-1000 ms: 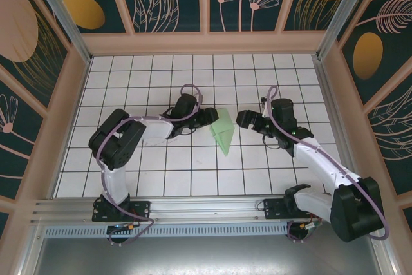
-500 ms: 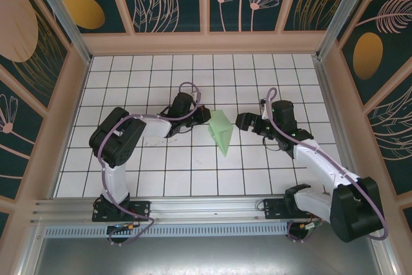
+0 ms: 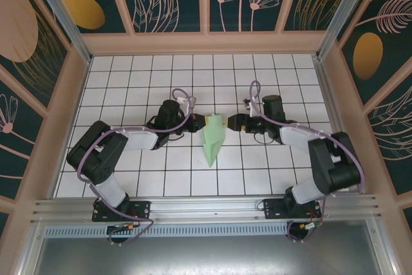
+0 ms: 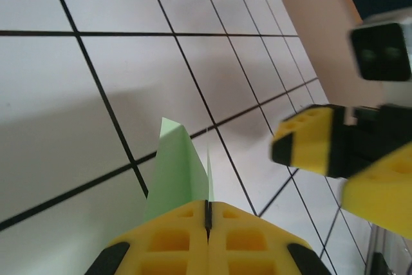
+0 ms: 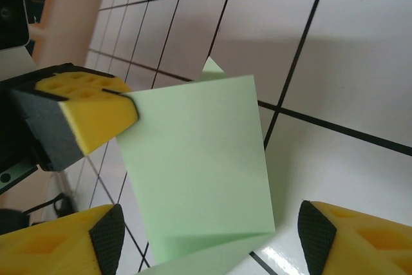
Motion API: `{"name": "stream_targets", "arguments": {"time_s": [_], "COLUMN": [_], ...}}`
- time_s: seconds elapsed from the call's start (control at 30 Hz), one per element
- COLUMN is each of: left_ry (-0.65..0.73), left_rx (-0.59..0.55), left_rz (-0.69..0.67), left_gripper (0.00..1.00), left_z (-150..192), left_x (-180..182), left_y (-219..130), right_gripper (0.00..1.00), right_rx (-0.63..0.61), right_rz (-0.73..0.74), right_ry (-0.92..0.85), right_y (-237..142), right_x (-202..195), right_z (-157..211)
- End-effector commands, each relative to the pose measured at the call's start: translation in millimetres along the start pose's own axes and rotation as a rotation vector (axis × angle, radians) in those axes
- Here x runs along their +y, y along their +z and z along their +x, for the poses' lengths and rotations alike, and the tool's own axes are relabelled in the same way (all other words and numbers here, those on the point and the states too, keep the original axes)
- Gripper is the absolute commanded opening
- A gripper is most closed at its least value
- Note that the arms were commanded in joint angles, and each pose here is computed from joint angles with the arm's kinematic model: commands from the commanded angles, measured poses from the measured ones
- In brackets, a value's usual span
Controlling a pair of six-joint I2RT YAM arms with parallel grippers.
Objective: Fold a paper plane with a square sheet of paper (fold left side to right side)
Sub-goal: Fold the wing for the fifth time at the center of the table.
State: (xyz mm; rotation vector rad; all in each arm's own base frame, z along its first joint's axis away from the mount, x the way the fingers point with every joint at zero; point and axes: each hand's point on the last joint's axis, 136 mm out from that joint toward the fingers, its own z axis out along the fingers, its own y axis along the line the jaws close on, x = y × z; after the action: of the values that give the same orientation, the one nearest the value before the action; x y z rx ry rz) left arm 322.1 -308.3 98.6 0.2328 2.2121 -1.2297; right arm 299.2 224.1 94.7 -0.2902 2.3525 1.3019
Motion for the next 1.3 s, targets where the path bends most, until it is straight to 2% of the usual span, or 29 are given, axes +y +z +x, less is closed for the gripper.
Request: {"name": "stream_targets", "arguments": {"time_s": [0.0,0.4,0.47,0.7,0.93,1.07,1.1,1.13,1.2,1.27], "left_ry": [0.041,0.001,-0.001,-0.004,-0.004,0.001,0.008,0.015,0.038,0.078], "left_rx": [-0.026,0.003,0.010,0.017,0.030,0.035,0.036,0.036,0.029,0.017], "left_rz": [0.090,0.140,0.133,0.124,0.105,0.097,0.092,0.083,0.058,0.019], "left_gripper": [0.00,0.00,0.00,0.00,0.00,0.00,0.02,0.09,0.27,0.40], "left_z": [-3.2,6.3,7.7,8.6,11.7,12.1,11.7,11.3,7.0,-0.6], "left_x": [-15.0,-13.5,-11.2,-8.3,-2.8,-0.4,-0.2,0.7,1.0,0.5], "left_y": [-6.6,1.8,3.5,6.0,9.3,10.9,11.1,10.7,8.6,4.5], "right_gripper": [0.72,0.67,0.63,0.44,0.29,0.15,0.12,0.08,0.03,0.01], "right_rx": [-0.007,0.051,0.057,0.077,0.083,0.090,0.092,0.094,0.103,0.116], "right_rz": [-0.153,-0.253,-0.260,-0.242,-0.216,-0.175,-0.168,-0.146,-0.107,-0.054], "right_ry": [-0.102,-0.094,-0.096,-0.089,-0.082,-0.067,-0.061,-0.048,-0.023,0.018], "right_y": [6.1,29.0,30.3,31.6,31.1,31.2,30.7,30.5,29.3,27.7], "right_x": [15.6,3.0,4.0,0.5,-2.2,-7.4,-7.7,-10.2,-14.1,-19.9], "right_z": [-10.8,10.0,10.7,15.5,16.3,17.0,17.1,17.1,17.7,19.4]}}
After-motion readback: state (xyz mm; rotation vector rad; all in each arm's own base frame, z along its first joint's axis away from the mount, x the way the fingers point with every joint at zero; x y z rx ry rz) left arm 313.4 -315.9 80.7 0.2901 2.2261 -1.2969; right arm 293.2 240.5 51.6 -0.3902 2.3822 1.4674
